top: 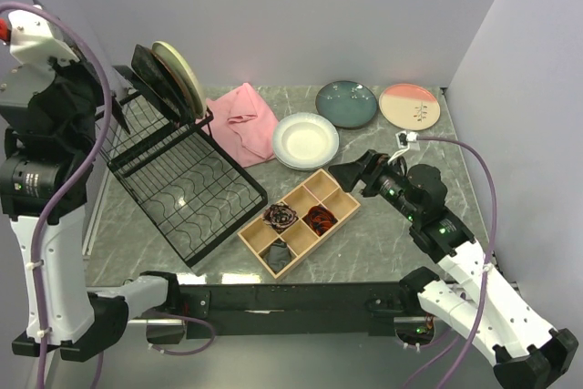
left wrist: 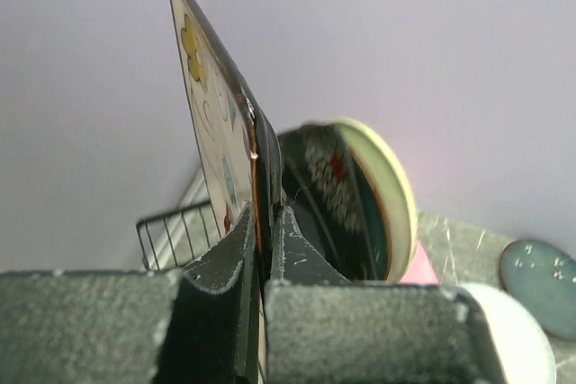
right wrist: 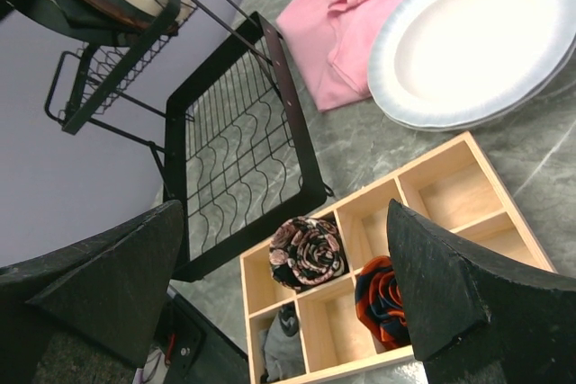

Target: Unload the plates from the dish rack

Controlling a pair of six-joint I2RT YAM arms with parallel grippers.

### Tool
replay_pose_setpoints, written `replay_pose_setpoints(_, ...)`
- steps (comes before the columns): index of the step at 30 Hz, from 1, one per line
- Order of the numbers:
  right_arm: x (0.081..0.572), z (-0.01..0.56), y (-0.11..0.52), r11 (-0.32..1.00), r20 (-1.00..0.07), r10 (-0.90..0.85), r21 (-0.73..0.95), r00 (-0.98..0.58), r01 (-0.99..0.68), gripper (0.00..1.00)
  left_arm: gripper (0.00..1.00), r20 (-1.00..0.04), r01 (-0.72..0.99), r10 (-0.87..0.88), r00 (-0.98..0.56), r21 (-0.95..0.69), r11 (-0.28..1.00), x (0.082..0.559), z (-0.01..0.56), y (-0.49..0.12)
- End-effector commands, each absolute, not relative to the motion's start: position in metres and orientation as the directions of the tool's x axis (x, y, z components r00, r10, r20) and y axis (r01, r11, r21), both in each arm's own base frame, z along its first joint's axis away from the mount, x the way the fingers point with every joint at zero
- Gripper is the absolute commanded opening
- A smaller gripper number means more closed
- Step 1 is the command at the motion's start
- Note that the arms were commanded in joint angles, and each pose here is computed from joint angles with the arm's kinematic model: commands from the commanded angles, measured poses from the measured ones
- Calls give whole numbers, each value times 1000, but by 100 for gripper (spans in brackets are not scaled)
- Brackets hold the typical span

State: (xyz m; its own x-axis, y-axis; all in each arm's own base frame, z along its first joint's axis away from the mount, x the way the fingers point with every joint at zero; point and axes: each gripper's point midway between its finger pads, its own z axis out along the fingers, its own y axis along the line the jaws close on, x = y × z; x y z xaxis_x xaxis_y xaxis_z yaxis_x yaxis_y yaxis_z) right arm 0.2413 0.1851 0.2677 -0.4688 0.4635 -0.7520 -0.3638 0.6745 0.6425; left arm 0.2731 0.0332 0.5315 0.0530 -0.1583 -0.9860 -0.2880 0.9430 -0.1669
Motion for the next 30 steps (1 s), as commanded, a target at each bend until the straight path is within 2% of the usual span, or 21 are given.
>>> replay_pose_setpoints(1,241,304,183,667,-779,478,623,-406,-409,100,1,-918,-164,-135,373,-208,964,247,634,26)
replay_pose_setpoints(17,245,303,183,672,-777,484,624,-403,-398,100,1,-905,-29,-90,415,-112,993,269,654,-13)
replay_pose_setpoints(18,246,302,183,674,-777,483,624,-404,-395,100,1,-913,-52,-46,406,-73,996,272,652,-14)
replay_pose_setpoints(30,249,296,189,675,-777,466,622,-424,-397,100,1,-930,-145,2,368,-55,988,265,635,-34)
